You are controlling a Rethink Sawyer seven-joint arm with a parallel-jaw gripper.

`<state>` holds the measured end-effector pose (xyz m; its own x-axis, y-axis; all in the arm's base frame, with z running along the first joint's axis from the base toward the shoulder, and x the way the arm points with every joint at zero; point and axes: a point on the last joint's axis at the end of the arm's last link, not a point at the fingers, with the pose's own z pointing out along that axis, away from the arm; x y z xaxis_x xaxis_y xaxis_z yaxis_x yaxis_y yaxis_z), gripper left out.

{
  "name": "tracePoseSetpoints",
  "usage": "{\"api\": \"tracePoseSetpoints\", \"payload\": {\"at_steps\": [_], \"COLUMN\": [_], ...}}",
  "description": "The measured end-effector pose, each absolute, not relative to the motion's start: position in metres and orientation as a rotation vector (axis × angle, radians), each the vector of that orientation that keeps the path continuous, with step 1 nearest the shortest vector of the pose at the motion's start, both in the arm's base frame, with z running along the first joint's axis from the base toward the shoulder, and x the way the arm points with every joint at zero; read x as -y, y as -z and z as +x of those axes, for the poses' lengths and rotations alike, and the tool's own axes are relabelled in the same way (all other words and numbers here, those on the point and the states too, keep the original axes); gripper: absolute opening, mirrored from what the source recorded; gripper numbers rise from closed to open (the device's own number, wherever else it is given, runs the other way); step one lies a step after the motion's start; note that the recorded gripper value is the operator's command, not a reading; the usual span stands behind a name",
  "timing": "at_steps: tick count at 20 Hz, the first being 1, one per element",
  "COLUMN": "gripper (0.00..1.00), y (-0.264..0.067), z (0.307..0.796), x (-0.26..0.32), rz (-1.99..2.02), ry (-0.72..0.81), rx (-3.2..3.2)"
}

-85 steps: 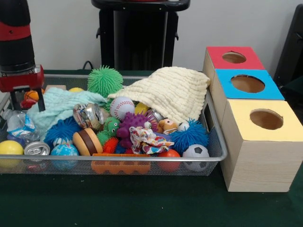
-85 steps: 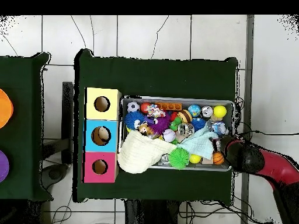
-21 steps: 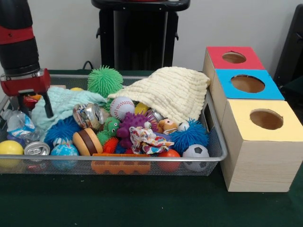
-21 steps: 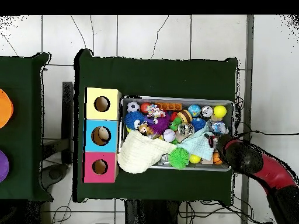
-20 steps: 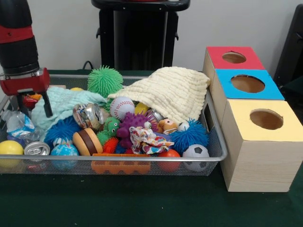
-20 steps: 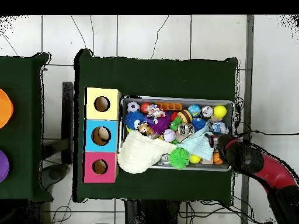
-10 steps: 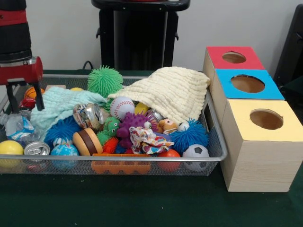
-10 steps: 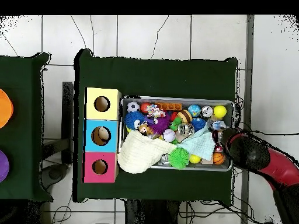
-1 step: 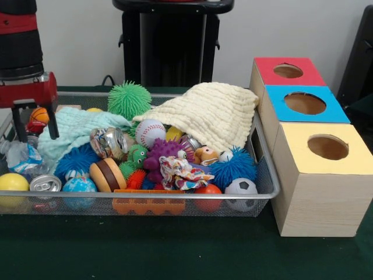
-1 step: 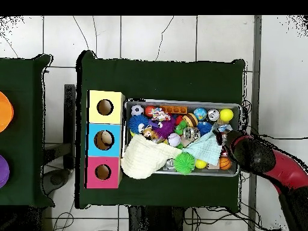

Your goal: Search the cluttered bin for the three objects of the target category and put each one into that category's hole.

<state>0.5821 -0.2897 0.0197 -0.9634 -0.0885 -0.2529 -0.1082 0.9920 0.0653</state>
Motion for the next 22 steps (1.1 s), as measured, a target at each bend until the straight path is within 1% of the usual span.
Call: {"api": "tracePoseSetpoints", "payload": {"at_steps": [9, 22], "gripper": [1.0, 1.0], "y": [0.01, 0.002], "z": [0.592, 0.619], "x": [0.289, 0.31], "rz": [-0.107, -0.089], "ry": [-0.149, -0.089], "rx": [-2.861, -2.816]}}
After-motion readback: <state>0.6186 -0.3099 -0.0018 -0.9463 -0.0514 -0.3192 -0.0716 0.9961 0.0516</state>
